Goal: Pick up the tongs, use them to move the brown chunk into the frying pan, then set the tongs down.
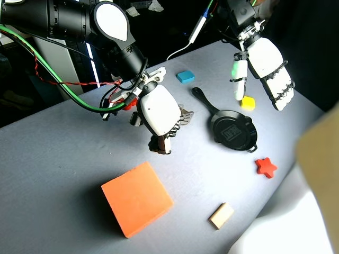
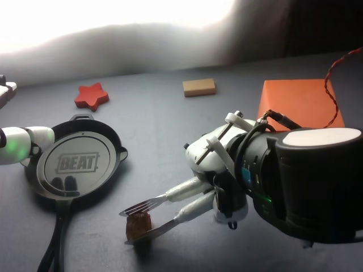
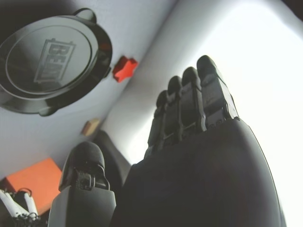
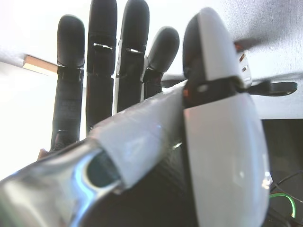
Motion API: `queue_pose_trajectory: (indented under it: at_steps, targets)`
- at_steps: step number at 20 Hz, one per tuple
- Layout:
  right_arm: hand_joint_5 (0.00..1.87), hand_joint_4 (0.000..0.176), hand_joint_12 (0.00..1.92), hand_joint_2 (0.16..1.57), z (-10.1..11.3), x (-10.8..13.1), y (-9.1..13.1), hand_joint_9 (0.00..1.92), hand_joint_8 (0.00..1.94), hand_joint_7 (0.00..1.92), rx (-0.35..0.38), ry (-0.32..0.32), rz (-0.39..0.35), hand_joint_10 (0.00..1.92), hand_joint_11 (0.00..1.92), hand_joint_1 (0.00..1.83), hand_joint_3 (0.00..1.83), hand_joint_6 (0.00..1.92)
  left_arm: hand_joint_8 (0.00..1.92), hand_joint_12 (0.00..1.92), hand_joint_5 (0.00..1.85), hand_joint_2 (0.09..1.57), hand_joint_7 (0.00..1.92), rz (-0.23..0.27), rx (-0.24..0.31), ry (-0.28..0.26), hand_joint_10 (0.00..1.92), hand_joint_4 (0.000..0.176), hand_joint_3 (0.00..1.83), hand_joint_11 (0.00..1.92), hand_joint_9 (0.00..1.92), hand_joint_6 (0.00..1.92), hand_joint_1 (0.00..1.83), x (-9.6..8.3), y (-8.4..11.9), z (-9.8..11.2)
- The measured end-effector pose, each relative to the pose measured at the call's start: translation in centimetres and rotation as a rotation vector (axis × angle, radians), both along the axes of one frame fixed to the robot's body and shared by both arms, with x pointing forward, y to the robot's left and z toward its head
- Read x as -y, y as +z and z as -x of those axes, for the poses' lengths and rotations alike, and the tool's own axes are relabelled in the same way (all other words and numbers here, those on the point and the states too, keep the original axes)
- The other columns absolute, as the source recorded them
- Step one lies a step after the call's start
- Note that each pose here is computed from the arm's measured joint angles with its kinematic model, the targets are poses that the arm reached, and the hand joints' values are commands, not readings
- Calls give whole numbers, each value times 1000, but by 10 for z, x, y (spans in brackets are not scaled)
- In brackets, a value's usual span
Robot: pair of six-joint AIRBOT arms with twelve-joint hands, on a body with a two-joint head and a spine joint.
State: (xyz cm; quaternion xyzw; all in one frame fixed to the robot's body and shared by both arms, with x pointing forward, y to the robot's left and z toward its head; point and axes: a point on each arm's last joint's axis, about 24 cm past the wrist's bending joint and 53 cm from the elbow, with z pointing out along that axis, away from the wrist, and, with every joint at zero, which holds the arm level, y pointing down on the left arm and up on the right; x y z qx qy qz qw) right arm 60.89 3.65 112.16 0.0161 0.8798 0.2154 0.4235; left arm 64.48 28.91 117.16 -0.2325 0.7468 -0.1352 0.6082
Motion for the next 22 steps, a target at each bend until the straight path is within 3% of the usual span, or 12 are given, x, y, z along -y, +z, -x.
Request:
queue_pose_trajectory:
  at_steps: [1,4,5,6,7,8,9,10,11,13,22]
  targets:
    - [908,0,1384,1110,0,1,-1,989,754,1058,0,-1,2,979,660,1343,0,1139,3,111,35,1215,87,0,0,0,4,0,0,0,70,7,0,0,0,0]
    - [895,0,1373,1099,0,1,-2,963,698,1089,0,2,5,1150,708,1377,1,1120,2,113,45,1211,86,0,0,-1,2,0,0,0,66,10,0,0,0,0]
    - [839,0,1391,1120,0,1,-2,940,812,1031,0,2,5,1197,695,1372,1,1184,2,75,39,1214,79,1,0,-1,3,0,0,0,62,5,0,1,0,0]
    - [839,0,1391,1120,0,1,-2,940,812,1031,0,2,5,1197,695,1372,1,1184,2,75,39,1214,79,1,0,-1,3,0,0,0,62,5,0,1,0,0]
    - [854,0,1371,1136,0,1,-2,1056,886,1051,0,2,5,694,703,1226,0,1200,1,55,28,1215,77,1,0,-1,0,0,0,0,57,0,0,1,0,0]
    - [854,0,1371,1136,0,1,-2,1056,886,1051,0,3,6,694,703,1226,0,1200,1,55,28,1215,77,1,0,-1,0,0,0,0,57,0,0,1,0,0]
    - [820,0,1406,1124,0,1,-2,949,828,1026,1,3,6,1190,703,1366,1,1195,1,87,41,1213,90,1,0,-1,2,0,0,0,72,2,0,1,0,0]
    - [820,0,1406,1124,0,1,-2,949,828,1026,1,3,6,1190,703,1366,1,1195,1,87,41,1213,90,1,0,-1,2,0,0,0,72,2,0,1,0,0]
    - [820,0,1415,1145,0,1,-2,990,919,1025,0,4,6,909,695,1246,2,1233,5,38,30,1214,84,1,0,-1,3,0,0,0,55,8,0,1,0,0]
    - [834,0,1393,1145,0,0,-2,1081,919,1038,4,9,12,645,699,1218,1,1224,7,50,50,1212,94,1,0,-1,7,0,0,13,68,14,0,1,0,0]
    - [873,0,1390,1133,-1,1,-1,1097,880,1049,6,14,12,585,684,1220,0,1187,6,52,47,1216,85,0,0,-1,7,0,0,21,69,7,0,1,0,0]
